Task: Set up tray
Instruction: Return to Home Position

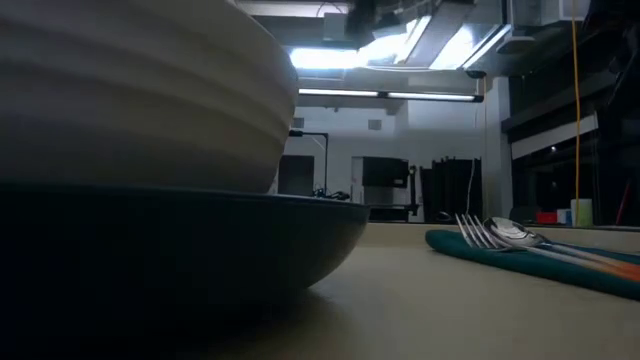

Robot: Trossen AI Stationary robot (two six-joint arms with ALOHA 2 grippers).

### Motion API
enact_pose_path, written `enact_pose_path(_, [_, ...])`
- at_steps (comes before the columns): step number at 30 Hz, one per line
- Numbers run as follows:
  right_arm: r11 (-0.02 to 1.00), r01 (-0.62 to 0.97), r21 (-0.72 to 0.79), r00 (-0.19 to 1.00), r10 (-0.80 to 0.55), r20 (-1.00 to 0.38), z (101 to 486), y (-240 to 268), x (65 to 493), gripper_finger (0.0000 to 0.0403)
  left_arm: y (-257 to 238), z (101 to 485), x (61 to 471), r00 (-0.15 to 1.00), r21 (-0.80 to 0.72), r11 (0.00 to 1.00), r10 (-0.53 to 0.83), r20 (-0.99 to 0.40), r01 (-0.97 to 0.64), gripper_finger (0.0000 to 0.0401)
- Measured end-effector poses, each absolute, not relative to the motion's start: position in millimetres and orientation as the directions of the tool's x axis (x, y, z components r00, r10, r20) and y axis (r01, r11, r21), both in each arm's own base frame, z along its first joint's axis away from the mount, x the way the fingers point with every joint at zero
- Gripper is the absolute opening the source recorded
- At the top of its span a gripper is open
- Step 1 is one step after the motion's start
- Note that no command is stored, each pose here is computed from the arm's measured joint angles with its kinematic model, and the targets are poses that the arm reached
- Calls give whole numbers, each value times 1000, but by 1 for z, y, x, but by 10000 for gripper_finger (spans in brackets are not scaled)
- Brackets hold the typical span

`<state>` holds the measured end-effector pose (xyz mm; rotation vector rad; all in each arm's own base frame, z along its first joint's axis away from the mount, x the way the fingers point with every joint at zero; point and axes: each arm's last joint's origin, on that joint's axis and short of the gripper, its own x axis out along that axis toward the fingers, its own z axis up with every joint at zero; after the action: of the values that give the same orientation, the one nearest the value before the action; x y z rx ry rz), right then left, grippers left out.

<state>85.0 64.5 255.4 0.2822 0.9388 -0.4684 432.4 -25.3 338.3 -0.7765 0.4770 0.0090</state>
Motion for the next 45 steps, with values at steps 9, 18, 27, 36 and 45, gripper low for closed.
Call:
enact_pose_path(9, [850,527,7,574,-349,-741,259,62,87,177,-13,452,348,993,-535,845,-71,-96,9,111])
enact_pose_path(18, [769,637,45,718,-571,-398,297,53,94,177,-7,504,260,999,-287,957,-43,-7,39,111])
enact_pose_path(27, [598,775,-204,534,-793,-294,330,15,93,177,14,497,166,941,-111,974,159,-299,-200,111])
enact_pose_path(36, [335,930,-152,299,-929,-217,356,-21,50,166,27,461,80,982,-97,984,137,-132,-151,111])
enact_pose_path(45, [449,891,-65,400,-844,-358,327,-21,41,154,46,293,115,959,-330,936,-23,281,119,114])
